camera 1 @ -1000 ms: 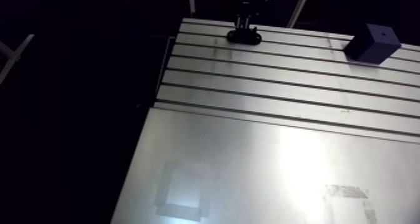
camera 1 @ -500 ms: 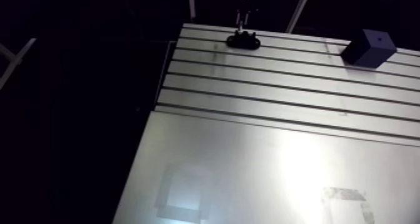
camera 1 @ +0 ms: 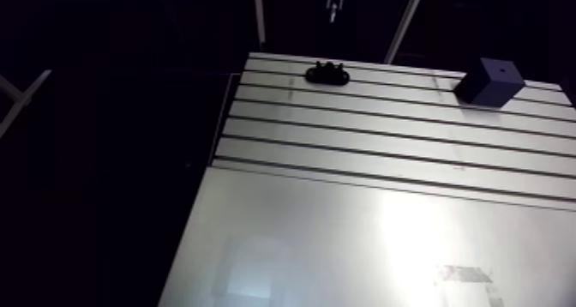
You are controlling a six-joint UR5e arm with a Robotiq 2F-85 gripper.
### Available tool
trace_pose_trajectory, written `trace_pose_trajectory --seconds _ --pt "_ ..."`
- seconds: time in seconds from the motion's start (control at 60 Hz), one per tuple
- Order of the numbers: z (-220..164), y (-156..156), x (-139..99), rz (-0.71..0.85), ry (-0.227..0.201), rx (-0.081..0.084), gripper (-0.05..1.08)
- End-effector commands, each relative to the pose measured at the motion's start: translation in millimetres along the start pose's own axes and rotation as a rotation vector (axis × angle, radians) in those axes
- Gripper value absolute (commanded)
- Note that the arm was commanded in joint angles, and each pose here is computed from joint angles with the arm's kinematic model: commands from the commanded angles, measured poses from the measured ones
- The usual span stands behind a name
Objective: Pick up the M10 bolt and insert it into the hole until fully seated.
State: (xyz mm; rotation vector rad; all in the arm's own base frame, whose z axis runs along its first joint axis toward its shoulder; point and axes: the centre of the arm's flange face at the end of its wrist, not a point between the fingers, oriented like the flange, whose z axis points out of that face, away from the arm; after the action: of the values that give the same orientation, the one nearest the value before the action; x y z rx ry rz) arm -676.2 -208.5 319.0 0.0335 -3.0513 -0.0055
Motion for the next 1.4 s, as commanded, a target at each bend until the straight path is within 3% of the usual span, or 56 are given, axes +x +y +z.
trace_pose_trajectory --seconds 0.017,0.133,0.35,0.483,0.75,0.883,1.35,1.4 --pt "-78.8 30.9 15.8 0.032 -0.102 0.005 1.08" --pt "-96.4 64.1 18.4 0.034 -0.152 0.005 1.08" --pt "-113.1 123.3 23.8 0.066 -0.190 0.008 1.08" --pt "-119.0 169.1 22.4 0.065 -0.237 0.023 1.08" --pt "-127.7 229.2 22.7 0.122 -0.238 0.018 1.08" --pt "-122.9 267.3 20.4 0.128 -0.243 0.027 1.08" --pt "-107.1 312.7 22.4 0.179 -0.261 0.024 1.08" --pt "-104.4 319.3 21.9 0.185 -0.264 0.013 1.08"
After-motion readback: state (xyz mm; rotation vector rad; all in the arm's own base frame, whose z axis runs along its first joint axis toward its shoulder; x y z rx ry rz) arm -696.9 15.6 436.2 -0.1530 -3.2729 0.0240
